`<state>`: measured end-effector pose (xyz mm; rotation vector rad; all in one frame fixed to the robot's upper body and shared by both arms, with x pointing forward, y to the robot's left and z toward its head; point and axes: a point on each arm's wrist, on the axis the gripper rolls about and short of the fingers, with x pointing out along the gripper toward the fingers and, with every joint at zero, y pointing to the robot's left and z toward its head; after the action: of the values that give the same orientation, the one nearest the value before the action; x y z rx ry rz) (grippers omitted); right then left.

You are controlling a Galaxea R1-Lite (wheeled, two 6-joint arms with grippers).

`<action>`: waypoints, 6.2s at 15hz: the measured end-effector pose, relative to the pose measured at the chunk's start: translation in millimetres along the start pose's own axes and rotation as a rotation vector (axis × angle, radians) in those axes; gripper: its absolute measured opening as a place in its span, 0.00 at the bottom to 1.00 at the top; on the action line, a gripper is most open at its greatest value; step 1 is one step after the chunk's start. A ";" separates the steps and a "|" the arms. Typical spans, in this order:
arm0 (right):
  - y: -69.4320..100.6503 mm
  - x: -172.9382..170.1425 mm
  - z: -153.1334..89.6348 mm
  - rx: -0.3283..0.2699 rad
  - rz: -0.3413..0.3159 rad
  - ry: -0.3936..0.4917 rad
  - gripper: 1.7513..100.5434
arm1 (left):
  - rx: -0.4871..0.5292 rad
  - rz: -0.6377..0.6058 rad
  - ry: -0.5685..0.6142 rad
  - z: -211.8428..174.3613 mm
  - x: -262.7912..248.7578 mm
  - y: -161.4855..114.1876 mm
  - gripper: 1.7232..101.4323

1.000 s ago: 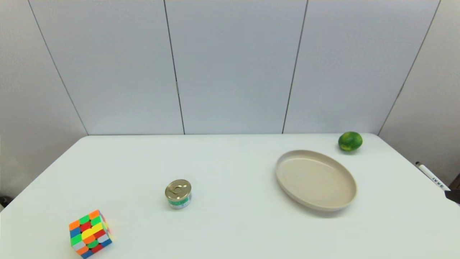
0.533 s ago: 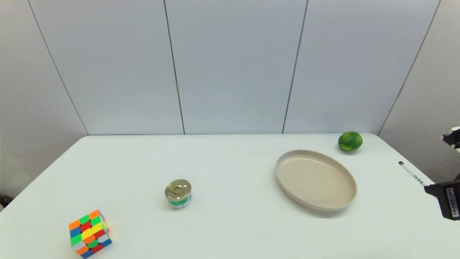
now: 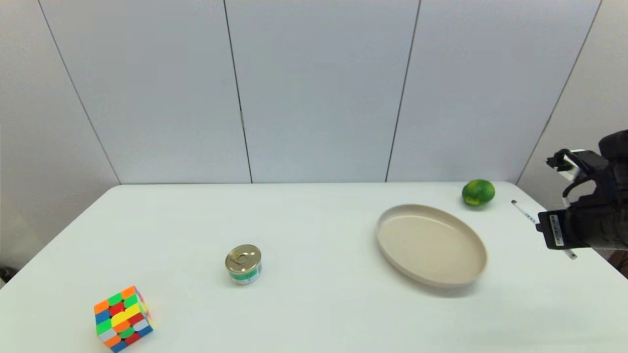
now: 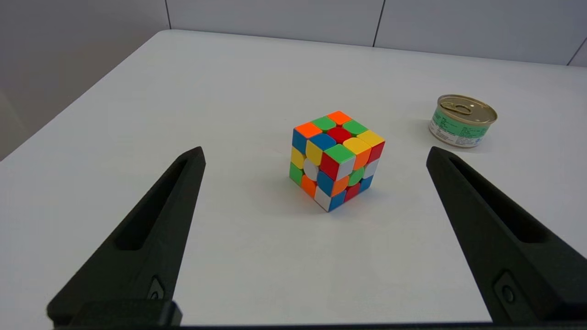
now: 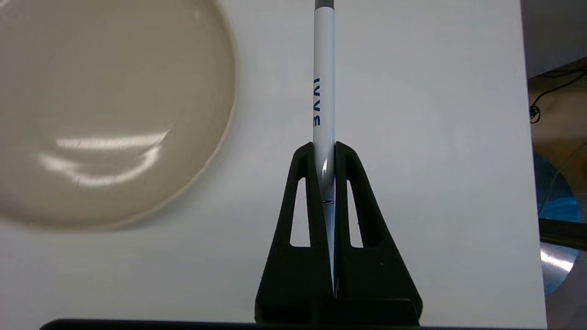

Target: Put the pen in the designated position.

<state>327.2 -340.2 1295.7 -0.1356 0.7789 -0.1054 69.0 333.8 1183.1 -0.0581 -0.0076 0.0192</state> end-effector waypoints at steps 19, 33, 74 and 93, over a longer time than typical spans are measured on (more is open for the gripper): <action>-13.2 94.5 18.9 0.052 -0.040 0.143 0.03 | 0.000 0.000 0.000 0.0 0.0 0.0 0.96; -12.7 130.0 7.6 0.044 -0.041 0.281 0.03 | -0.001 0.000 0.000 0.0 0.0 0.0 0.96; -20.0 -132.2 -86.7 0.002 -0.165 -0.333 0.96 | 0.000 0.000 0.000 0.0 0.0 0.0 0.96; 6.8 -114.7 -252.0 -0.048 0.009 -0.598 0.96 | 0.000 0.000 0.000 0.0 0.0 0.0 0.96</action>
<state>68.6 -337.7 1196.6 -0.1972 0.1852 -0.0333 69.0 333.8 1183.1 -0.0586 -0.0076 0.0192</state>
